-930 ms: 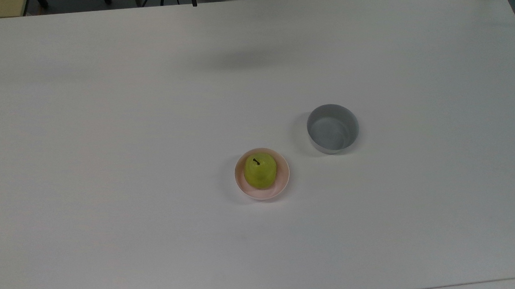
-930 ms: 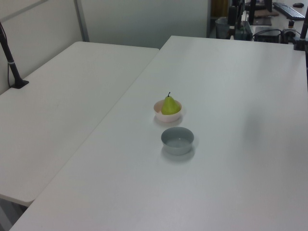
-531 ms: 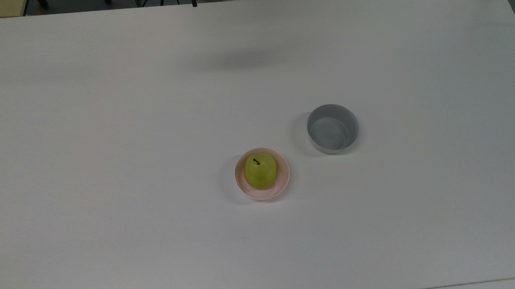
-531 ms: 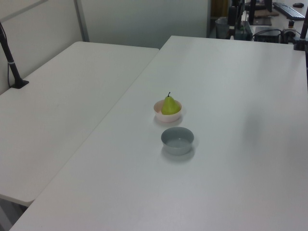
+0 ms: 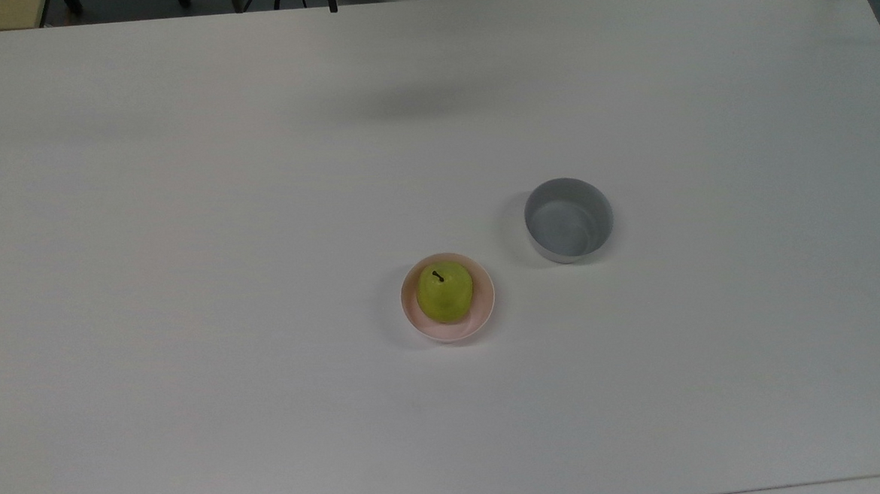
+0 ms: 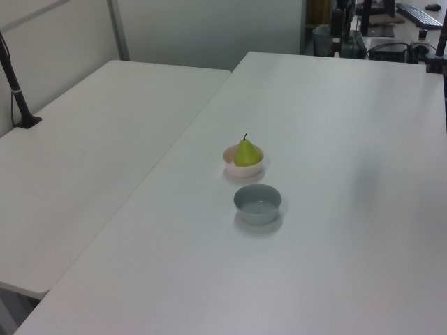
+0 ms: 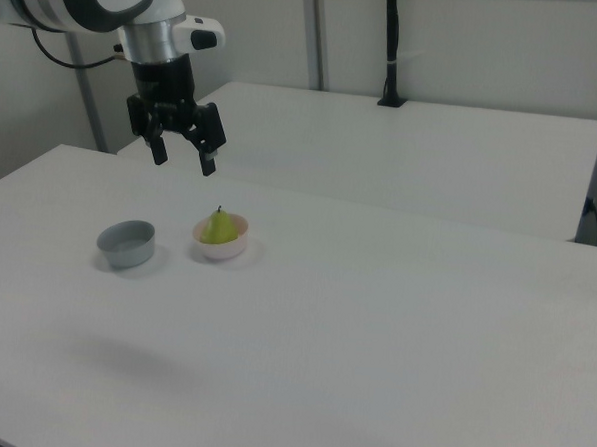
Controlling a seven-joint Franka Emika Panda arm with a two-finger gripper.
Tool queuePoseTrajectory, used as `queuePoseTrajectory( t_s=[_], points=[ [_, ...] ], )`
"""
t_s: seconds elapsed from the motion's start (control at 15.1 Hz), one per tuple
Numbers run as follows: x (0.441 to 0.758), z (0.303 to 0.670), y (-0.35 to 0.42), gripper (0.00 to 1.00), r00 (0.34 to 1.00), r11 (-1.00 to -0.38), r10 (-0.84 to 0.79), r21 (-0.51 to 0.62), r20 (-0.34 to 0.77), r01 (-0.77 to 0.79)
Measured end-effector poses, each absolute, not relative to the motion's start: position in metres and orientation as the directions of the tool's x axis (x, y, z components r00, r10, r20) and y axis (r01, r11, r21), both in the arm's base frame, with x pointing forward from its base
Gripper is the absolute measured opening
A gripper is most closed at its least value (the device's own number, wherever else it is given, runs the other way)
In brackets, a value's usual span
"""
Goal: Pick up a pear from the bowl
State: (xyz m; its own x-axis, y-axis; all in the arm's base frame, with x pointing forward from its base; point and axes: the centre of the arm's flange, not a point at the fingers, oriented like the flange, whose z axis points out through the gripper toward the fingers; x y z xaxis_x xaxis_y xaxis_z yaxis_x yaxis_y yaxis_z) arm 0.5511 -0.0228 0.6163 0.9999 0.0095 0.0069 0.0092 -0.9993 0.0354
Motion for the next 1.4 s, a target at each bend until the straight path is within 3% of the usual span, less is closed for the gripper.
queuePoseTrajectory(
  t_s=[0.33, 0.73, 1.4],
  points=[
    [0.558, 0.606, -0.011, 1.00, 1.000, -0.999, 0.030, 0.037, -0.006, 0.030],
    [0.591, 0.578, 0.024, 1.00, 0.993, -0.995, 0.092, 0.045, 0.067, 0.089],
    [0.646, 0.488, 0.079, 1.00, 0.978, -0.986, 0.165, 0.036, 0.128, 0.161]
  ],
)
